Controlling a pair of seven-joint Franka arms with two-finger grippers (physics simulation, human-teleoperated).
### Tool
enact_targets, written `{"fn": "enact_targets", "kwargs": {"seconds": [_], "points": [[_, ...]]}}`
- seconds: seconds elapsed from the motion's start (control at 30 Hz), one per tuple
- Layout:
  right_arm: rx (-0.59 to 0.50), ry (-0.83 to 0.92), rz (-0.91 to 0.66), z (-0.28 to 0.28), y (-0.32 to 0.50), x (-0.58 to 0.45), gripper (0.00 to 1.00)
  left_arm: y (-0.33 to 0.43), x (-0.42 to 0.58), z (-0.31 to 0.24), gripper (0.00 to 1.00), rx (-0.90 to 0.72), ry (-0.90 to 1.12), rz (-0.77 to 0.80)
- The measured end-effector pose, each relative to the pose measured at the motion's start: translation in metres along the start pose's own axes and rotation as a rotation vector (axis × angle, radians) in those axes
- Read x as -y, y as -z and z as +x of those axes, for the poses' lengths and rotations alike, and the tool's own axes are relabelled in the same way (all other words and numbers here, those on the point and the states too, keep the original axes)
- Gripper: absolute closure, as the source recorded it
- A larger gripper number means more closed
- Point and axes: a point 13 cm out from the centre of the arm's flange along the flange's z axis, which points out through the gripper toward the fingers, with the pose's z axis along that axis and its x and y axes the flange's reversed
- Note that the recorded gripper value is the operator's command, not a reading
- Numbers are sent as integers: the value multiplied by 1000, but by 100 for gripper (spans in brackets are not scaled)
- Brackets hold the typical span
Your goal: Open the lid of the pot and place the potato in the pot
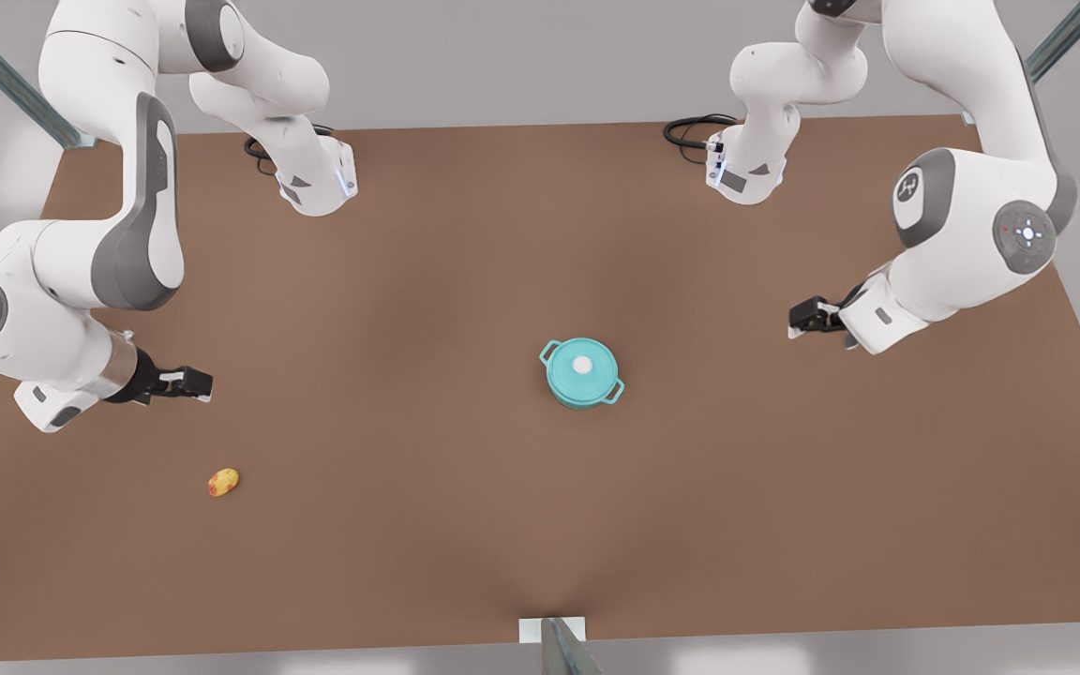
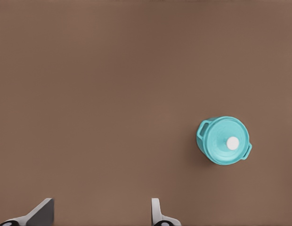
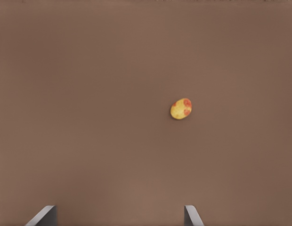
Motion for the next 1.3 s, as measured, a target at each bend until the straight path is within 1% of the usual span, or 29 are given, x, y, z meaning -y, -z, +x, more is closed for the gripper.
{"fn": "enact_targets", "kwargs": {"seconds": [0.07, 0.1, 0.13, 0.2, 0.27, 0.33, 0.47, 0.57, 0.6, 0.67, 0.73, 0.87, 1.0, 1.13, 1.3], "points": [[1, 2, 0, -1, -2, 0, 0, 7, 12, -10, 0, 29, -22, 1], [2, 3, 0, -2, -2, 0, 0, -5, 29, -22, 0, 27, -62, -28], [2, 5, 1, -2, -2, 0, 0, -28, 78, -28, 0, 10, -144, -67], [1, 14, 0, -2, -3, -5, 0, -69, 188, -21, 0, -7, -299, -94], [-2, 42, -1, -2, -5, -23, 0, -98, 239, -24, 0, 5, -330, -88], [-17, 19, 0, -5, -15, -22, 0, -129, 259, -26, 0, -3, -310, -93], [-63, -91, 34, -12, -59, 6, 0, -192, 280, -36, 0, -2, -247, -131], [-119, -160, 42, 16, -114, 21, 0, -226, 277, -44, 0, 10, -192, -172], [-120, -182, 39, 21, -131, 22, 0, -235, 269, -46, 0, 9, -166, -184], [-103, -226, 34, 16, -157, 24, 0, -260, 262, -37, 0, -11, -133, -210], [-57, -282, 20, 2, -170, 30, 0, -287, 260, -19, 0, -24, -105, -223], [23, -400, -7, -28, -193, 53, 0, -305, 276, -8, 0, 9, -54, -215], [71, -464, -18, -56, -215, 58, 0, -314, 285, -2, 0, 30, -3, -209], [89, -489, 3, -73, -236, 54, 0, -317, 289, 1, 0, 45, 45, -209], [46, -513, 46, -66, -270, 59, 0, -330, 277, -3, 0, 54, 96, -236]]}}
